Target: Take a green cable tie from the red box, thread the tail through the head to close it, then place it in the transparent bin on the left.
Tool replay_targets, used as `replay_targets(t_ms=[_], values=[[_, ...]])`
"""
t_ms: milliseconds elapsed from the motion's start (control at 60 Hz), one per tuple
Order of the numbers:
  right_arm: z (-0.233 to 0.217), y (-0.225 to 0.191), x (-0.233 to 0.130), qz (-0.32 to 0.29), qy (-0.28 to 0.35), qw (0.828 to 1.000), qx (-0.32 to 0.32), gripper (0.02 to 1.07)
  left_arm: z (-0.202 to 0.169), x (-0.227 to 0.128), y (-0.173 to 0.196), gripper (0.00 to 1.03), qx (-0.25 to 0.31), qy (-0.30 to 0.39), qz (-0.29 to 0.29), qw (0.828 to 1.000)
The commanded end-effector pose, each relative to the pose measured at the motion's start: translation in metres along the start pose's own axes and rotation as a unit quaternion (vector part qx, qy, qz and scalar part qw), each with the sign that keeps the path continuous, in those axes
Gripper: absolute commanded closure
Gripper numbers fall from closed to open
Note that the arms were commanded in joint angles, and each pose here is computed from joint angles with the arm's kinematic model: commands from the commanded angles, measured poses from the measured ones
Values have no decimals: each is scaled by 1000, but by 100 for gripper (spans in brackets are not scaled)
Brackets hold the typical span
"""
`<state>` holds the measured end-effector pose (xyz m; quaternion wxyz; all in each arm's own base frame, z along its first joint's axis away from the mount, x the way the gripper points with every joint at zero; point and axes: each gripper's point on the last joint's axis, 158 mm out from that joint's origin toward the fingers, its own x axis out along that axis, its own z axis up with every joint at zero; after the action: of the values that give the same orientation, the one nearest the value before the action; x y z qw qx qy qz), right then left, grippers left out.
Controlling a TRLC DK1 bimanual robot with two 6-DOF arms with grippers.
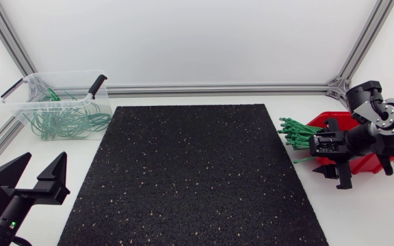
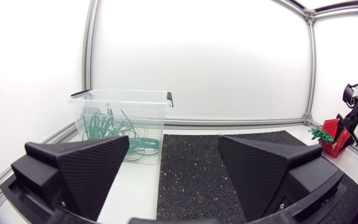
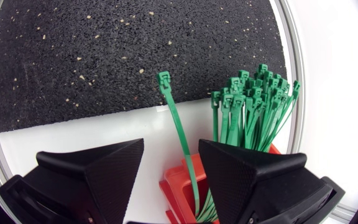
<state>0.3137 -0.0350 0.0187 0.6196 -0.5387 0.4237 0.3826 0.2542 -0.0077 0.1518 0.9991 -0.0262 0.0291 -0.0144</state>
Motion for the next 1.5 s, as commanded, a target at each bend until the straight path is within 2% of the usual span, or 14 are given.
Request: replay_targets(t_ms=[0, 50, 133, 317, 367, 683, 1083, 1150, 1267, 1483], values=[[-2, 7, 1, -4, 0, 1000, -14, 60, -28, 2, 1, 3, -9, 38, 2, 999], [-1, 8, 2, -11, 0, 1000, -16, 67, -28, 2, 1, 3, -9, 38, 2, 999], [1, 8, 4, -23, 0, 999, -23, 71, -28, 2, 1, 3, -9, 37, 2, 999], [3, 5, 4, -40, 1, 999, -25, 72, -28, 2, 2, 3, -9, 37, 4, 999], [4, 4, 3, -45, -1, 999, -26, 80, -28, 2, 2, 3, -9, 38, 4, 999], [8, -4, -2, -77, 0, 996, -40, 93, -28, 2, 1, 3, -9, 38, 3, 999], [4, -5, 7, -85, 11, 995, -45, 94, -28, 2, 2, 3, -9, 38, 4, 999], [2, -6, 9, -84, 14, 995, -47, 101, -28, 2, 2, 3, -9, 38, 4, 999], [-1, -5, 10, -82, 21, 995, -45, 101, -28, 2, 2, 3, -9, 38, 4, 999], [4, -19, -12, -110, 13, 993, -43, 101, -28, 2, 2, 3, -9, 38, 4, 999]])
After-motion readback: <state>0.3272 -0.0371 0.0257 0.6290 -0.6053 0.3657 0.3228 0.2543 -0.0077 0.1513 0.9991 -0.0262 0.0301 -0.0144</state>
